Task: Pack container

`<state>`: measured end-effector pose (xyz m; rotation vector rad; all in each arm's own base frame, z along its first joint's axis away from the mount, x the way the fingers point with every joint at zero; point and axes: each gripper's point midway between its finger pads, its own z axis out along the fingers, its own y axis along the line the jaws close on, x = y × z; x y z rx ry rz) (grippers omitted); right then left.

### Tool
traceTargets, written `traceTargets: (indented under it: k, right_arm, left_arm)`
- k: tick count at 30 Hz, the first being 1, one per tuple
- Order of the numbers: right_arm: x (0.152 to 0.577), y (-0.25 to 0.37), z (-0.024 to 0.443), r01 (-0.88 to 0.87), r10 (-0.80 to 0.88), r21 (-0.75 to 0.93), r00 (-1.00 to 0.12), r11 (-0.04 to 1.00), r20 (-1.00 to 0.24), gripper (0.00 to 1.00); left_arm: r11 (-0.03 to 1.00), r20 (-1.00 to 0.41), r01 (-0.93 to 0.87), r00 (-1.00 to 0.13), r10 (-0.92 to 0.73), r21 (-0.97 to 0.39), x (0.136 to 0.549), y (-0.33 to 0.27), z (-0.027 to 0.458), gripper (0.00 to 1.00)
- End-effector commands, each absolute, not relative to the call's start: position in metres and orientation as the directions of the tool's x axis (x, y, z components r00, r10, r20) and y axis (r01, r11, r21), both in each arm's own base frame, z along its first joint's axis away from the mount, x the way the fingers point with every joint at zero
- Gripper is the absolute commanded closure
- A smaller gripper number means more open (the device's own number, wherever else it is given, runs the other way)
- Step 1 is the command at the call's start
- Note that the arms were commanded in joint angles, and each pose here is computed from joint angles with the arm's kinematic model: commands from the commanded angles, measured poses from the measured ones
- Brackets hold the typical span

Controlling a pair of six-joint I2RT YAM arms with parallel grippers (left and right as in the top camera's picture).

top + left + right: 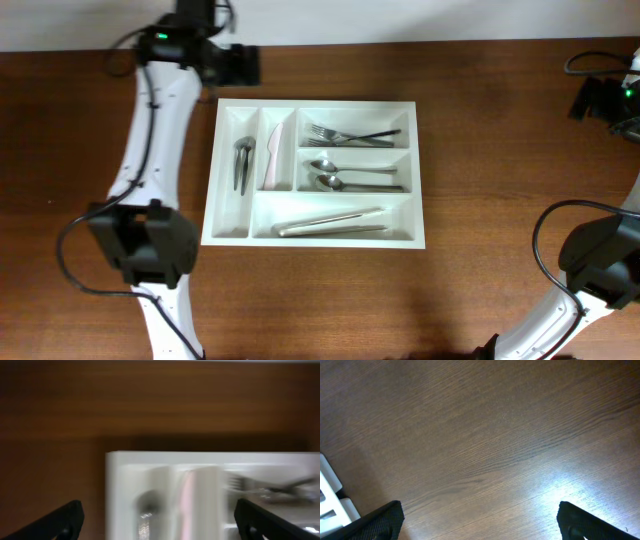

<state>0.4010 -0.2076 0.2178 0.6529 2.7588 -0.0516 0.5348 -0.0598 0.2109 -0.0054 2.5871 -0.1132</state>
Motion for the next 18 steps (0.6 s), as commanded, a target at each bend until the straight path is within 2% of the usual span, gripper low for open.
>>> traceTargets:
  k: [1, 5, 10, 18]
  right_arm:
    - [0.400, -0.209, 0.219, 0.454, 0.443, 0.039, -0.843, 0.890, -0.304, 0.01]
    - [0.400, -0.209, 0.219, 0.454, 0.443, 0.039, -0.843, 0.890, -0.304, 0.01]
    - [0.400, -0.209, 0.219, 0.454, 0.443, 0.039, -0.843, 0.890, -0.304, 0.01]
    - [0.400, -0.209, 0.219, 0.454, 0.443, 0.039, -0.843, 0.890, -0.304, 0.01]
  left_arm:
    - [0.988, -0.582, -0.140, -0.809, -0.078, 0.062, 0.525, 0.006, 0.250, 0.01]
    - [0.971, -0.522, -0.196, -0.847, -0.097, 0.137, 0.498, 0.060, 0.251, 0.01]
    - [0.951, -0.434, -0.265, -0.884, -0.173, 0.160, 0.461, 0.109, 0.248, 0.01]
    - [0.935, -0.529, -0.316, -0.827, -0.189, 0.160, 0.433, 0.139, 0.299, 0.01]
